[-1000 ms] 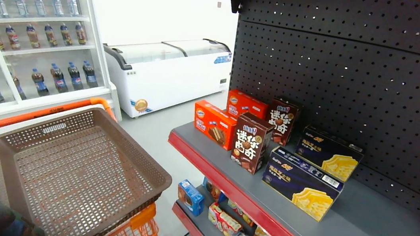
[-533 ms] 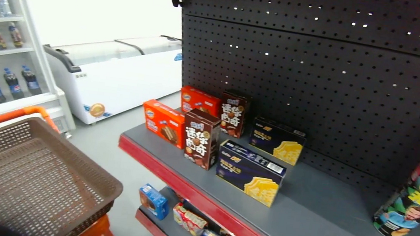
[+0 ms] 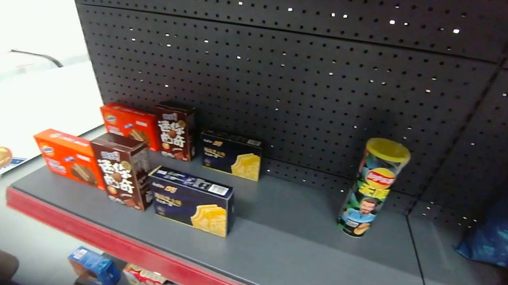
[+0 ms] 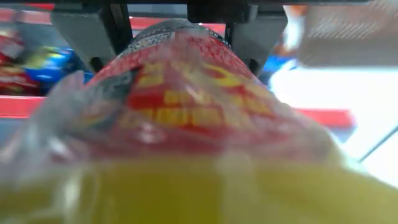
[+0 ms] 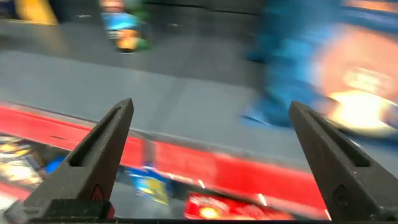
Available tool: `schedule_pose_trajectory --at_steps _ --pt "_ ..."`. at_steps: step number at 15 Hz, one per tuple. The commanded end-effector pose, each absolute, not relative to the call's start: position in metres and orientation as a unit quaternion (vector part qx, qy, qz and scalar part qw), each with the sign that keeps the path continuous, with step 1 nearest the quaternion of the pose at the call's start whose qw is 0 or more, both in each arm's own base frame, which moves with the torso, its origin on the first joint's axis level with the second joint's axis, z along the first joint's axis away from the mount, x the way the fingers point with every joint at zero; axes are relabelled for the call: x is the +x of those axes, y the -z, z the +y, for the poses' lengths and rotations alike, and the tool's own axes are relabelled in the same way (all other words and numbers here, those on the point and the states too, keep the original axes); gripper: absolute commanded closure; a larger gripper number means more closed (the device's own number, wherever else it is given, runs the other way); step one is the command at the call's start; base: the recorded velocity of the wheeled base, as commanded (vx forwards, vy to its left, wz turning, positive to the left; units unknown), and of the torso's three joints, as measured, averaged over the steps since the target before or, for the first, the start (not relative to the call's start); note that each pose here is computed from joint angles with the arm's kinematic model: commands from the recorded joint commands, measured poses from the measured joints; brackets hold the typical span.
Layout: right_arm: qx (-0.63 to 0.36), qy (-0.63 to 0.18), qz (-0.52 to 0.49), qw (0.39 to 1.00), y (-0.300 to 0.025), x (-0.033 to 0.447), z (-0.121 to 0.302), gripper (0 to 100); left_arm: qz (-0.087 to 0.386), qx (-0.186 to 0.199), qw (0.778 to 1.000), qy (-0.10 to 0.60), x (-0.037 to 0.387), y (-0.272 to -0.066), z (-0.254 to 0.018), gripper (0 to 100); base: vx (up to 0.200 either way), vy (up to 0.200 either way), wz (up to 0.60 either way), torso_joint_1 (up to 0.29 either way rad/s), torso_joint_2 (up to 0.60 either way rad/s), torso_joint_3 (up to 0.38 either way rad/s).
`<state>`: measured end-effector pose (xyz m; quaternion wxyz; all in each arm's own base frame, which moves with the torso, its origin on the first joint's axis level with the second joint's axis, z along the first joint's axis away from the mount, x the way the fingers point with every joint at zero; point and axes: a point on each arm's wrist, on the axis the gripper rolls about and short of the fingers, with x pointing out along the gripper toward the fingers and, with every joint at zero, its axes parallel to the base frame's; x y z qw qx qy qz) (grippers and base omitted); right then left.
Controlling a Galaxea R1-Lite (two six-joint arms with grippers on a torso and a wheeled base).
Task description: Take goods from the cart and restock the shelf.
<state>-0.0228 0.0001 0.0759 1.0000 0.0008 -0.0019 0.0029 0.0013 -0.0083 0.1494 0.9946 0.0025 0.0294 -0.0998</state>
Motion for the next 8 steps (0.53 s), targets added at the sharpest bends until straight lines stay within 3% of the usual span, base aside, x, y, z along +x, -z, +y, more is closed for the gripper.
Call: schedule_pose_trajectory --at_steps 1,4,8 --pt "0.001 -0.003 -0.002 1.000 -0.0760 -0.0227 0.0001 0 0.033 0.002 0.994 0.107 -0.0001 -0.1476 -0.0085 100 0.000 0.000 -0.60 0.002 0.00 0.007" --pt "0.002 -0.002 -0.002 1.000 -0.0760 -0.0227 0.0002 0 0.032 0.002 0.993 0.110 -0.0046 -0.1448 -0.0092 100 0.000 0.000 -0.60 0.004 0.00 0.004" --pt "0.001 -0.003 -0.002 1.000 -0.0760 -0.0227 0.0001 0 0.032 0.001 0.993 0.111 -0.0054 -0.1438 -0.0094 100 0.000 0.000 0.00 0.000 0.00 0.000"
